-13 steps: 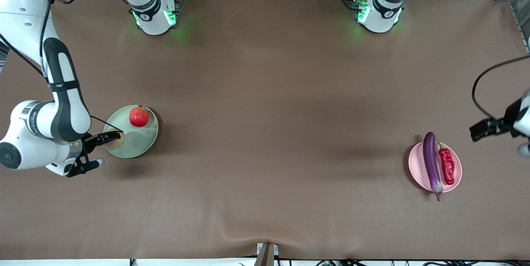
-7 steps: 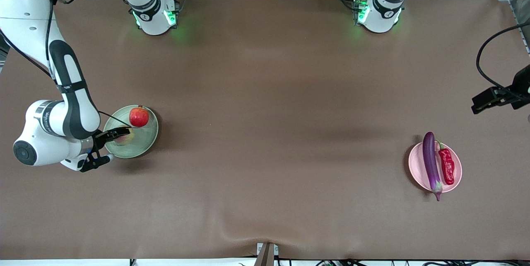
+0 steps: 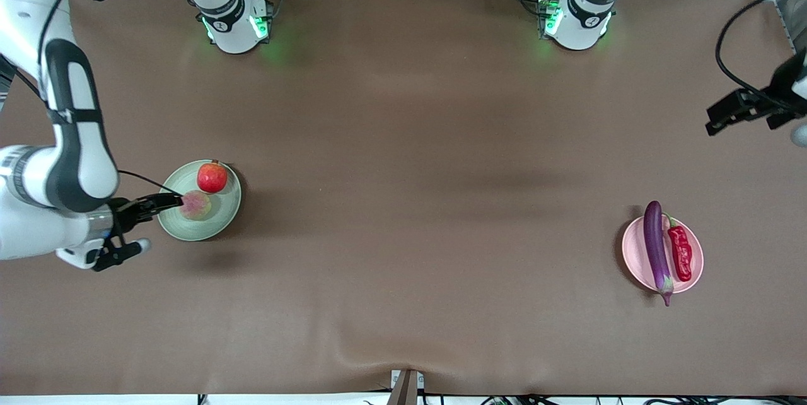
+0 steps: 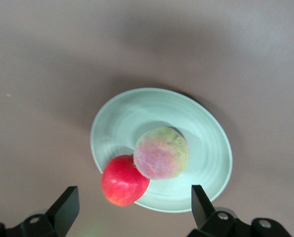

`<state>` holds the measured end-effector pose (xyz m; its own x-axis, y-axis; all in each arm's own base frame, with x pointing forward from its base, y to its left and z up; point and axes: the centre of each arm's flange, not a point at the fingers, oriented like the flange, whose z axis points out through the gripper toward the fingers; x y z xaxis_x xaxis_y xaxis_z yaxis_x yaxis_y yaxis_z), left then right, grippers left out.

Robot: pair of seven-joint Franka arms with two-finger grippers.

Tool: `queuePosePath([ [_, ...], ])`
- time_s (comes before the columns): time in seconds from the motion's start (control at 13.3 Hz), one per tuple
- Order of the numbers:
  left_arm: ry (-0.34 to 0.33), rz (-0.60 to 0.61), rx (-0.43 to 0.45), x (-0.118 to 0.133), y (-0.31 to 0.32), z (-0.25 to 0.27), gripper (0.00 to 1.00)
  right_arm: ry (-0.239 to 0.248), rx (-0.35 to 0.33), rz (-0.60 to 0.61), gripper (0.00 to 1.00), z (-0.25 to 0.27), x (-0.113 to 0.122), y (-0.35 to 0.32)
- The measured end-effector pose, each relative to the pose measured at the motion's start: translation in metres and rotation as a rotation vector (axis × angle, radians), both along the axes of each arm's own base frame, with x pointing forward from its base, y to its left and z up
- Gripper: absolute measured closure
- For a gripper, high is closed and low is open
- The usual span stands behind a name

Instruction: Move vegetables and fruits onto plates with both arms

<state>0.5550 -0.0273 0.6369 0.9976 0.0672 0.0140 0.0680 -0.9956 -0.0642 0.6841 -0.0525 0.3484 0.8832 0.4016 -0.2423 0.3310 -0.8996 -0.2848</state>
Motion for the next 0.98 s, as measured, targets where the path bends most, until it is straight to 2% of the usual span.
queuePosePath([
  [0.23, 0.008, -0.021, -0.009, -0.023, -0.014, 0.002, 0.0, -0.081, -0.003, 0.036, 0.0, 0.079, 0.014, 0.014],
  [0.45, 0.023, -0.013, -0.024, -0.032, -0.012, 0.001, 0.0, -0.135, -0.013, 0.061, 0.0, 0.149, 0.007, 0.025],
  [0.6, 0.049, -0.004, -0.024, -0.035, -0.007, -0.001, 0.0, -0.13, -0.043, 0.056, 0.0, 0.19, -0.011, 0.033],
  [0.75, 0.072, 0.0, -0.025, -0.04, -0.006, -0.001, 0.0, -0.104, -0.113, -0.023, 0.0, 0.229, -0.034, 0.048],
  [0.98, 0.081, -0.018, -0.023, -0.044, -0.015, 0.002, 0.0, -0.174, -0.164, -0.097, 0.0, 0.295, -0.068, 0.064],
])
